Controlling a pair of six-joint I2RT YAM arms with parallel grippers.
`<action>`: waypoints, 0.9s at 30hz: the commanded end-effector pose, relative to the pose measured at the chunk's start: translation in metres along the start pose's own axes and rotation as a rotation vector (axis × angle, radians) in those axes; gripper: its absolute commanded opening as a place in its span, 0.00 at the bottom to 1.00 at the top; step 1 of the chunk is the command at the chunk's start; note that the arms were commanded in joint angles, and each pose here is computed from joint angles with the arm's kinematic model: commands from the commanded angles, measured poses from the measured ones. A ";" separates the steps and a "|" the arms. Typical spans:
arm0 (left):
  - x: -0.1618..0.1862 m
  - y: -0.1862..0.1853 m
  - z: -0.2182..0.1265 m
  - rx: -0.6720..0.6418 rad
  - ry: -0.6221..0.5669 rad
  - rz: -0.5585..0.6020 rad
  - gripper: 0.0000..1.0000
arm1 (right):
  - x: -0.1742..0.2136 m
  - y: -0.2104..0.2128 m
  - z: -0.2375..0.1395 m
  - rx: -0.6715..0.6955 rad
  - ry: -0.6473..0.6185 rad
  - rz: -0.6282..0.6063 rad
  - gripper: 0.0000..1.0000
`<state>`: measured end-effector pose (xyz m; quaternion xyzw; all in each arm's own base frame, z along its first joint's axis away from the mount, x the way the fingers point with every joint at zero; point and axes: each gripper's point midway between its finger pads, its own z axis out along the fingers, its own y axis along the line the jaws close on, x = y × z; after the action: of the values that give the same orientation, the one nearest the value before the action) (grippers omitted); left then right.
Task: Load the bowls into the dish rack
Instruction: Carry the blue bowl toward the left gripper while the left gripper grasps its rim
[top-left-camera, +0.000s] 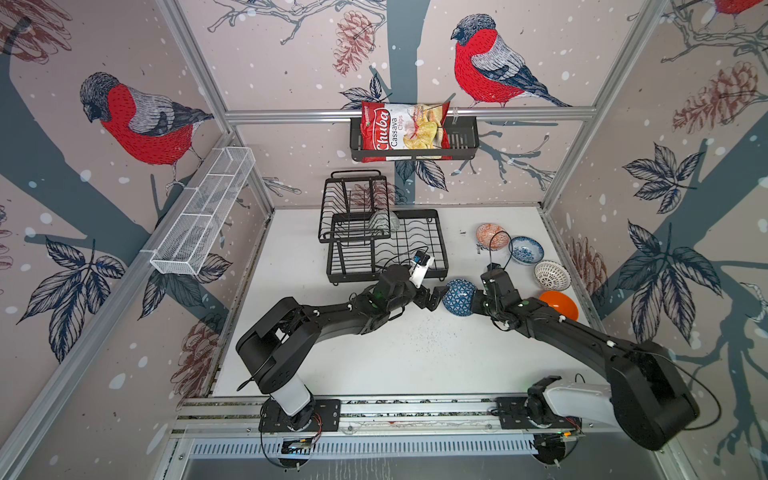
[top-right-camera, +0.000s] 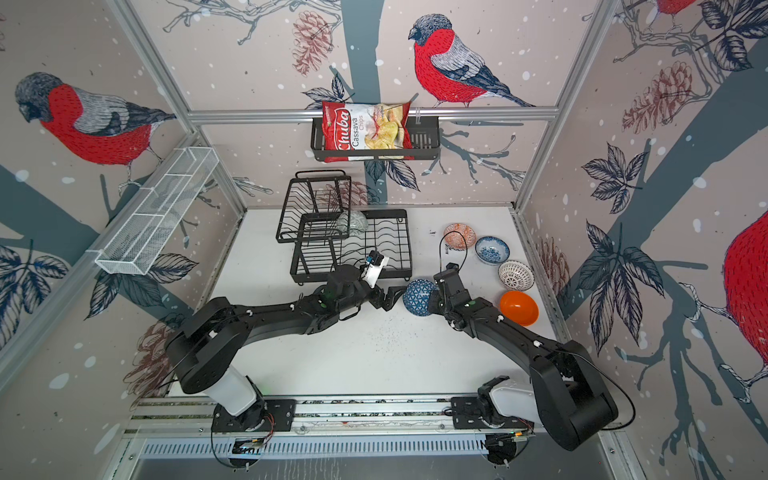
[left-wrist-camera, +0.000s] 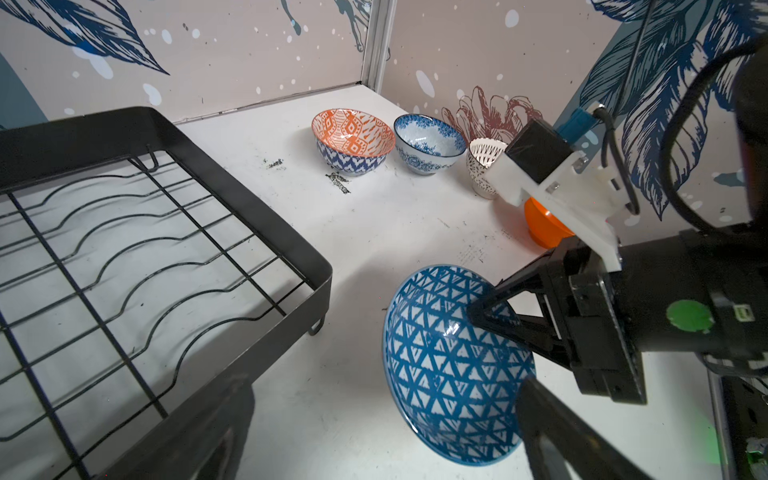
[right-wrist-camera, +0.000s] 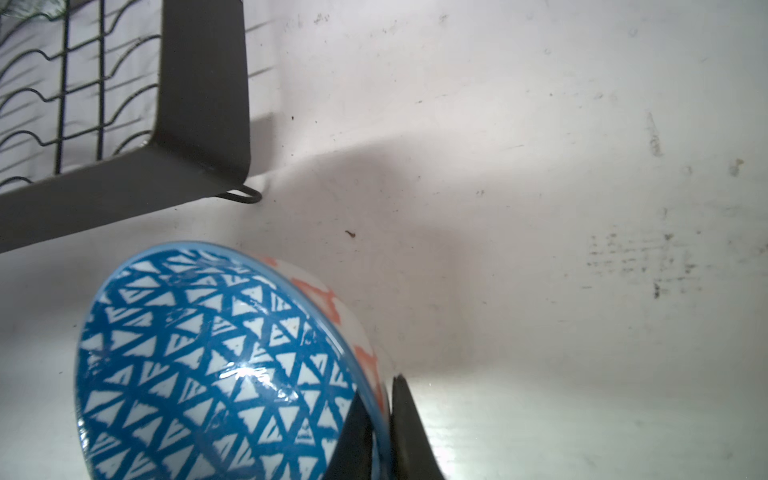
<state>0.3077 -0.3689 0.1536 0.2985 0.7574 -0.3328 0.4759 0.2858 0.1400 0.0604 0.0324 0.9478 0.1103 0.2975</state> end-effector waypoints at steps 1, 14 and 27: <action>-0.012 -0.002 0.000 0.013 -0.048 -0.004 0.98 | -0.003 0.005 0.005 0.006 -0.009 -0.020 0.12; 0.007 0.002 0.018 0.033 0.011 -0.037 0.98 | 0.005 0.013 0.015 -0.020 0.021 -0.045 0.16; 0.008 0.003 0.020 0.019 0.020 -0.038 0.98 | 0.000 0.021 0.013 -0.063 0.000 -0.033 0.16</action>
<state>0.3179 -0.3795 0.1363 0.2918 0.7666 -0.3422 0.4583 0.2875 0.1559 0.0465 0.0144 0.9496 0.1223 0.2881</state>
